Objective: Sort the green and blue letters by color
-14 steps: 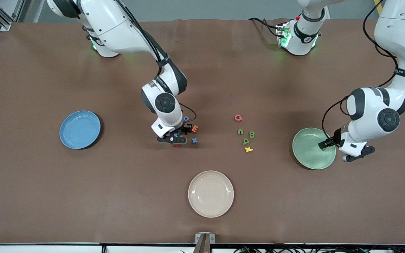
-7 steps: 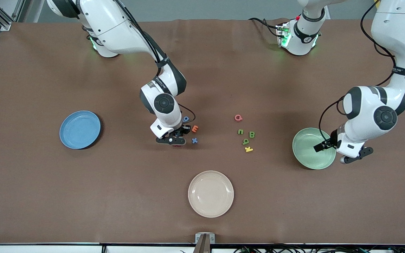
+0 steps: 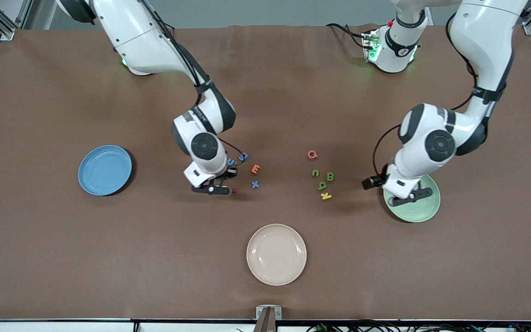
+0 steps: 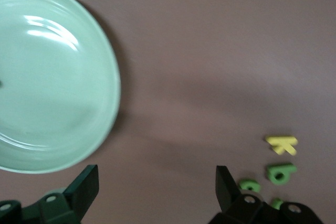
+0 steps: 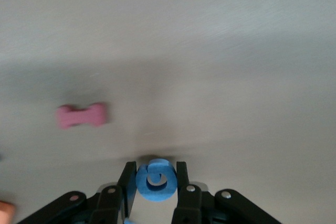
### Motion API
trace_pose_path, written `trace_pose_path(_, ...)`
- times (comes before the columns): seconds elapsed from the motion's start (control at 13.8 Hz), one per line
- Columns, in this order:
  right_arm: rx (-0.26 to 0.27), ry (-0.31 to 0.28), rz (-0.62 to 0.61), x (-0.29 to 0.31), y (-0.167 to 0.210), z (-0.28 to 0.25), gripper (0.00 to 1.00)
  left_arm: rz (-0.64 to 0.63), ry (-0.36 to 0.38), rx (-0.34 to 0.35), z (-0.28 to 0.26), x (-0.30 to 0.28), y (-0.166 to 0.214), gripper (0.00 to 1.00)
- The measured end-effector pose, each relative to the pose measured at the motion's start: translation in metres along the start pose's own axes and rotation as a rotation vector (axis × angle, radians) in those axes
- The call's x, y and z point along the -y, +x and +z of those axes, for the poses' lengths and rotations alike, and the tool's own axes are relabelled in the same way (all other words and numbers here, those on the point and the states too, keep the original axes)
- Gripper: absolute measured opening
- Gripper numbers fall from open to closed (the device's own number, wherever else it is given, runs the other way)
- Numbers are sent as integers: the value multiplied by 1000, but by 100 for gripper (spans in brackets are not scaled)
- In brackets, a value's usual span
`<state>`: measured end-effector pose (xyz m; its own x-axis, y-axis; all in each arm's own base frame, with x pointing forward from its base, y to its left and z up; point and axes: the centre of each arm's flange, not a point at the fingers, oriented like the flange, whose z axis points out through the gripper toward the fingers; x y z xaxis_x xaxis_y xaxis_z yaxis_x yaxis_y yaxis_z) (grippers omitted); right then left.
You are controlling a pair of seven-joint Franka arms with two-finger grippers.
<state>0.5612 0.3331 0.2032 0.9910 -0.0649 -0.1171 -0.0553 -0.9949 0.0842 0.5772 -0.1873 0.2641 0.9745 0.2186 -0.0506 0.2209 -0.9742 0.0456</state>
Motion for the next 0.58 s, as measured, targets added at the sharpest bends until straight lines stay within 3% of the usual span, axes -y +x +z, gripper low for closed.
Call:
trace_pose_path(0.14,29,-1,-47,-53,22,-28,35,91,13,3,6,-40,-26,90)
trace_pose_path(0.29,42,8,-105,-106,34,-40,35,188,39,-6,17,-72,-51,74)
trace_pose_path(0.36,49,12,-131,-133,37,-41,35,227,52,-15,25,-80,-57,74)
trace_pose_path(0.51,51,25,-176,-183,36,-34,35,286,69,-26,46,-88,-63,58)
trace_pose_path(0.58,46,32,-202,-206,33,-27,35,296,62,-30,56,-89,-64,57)
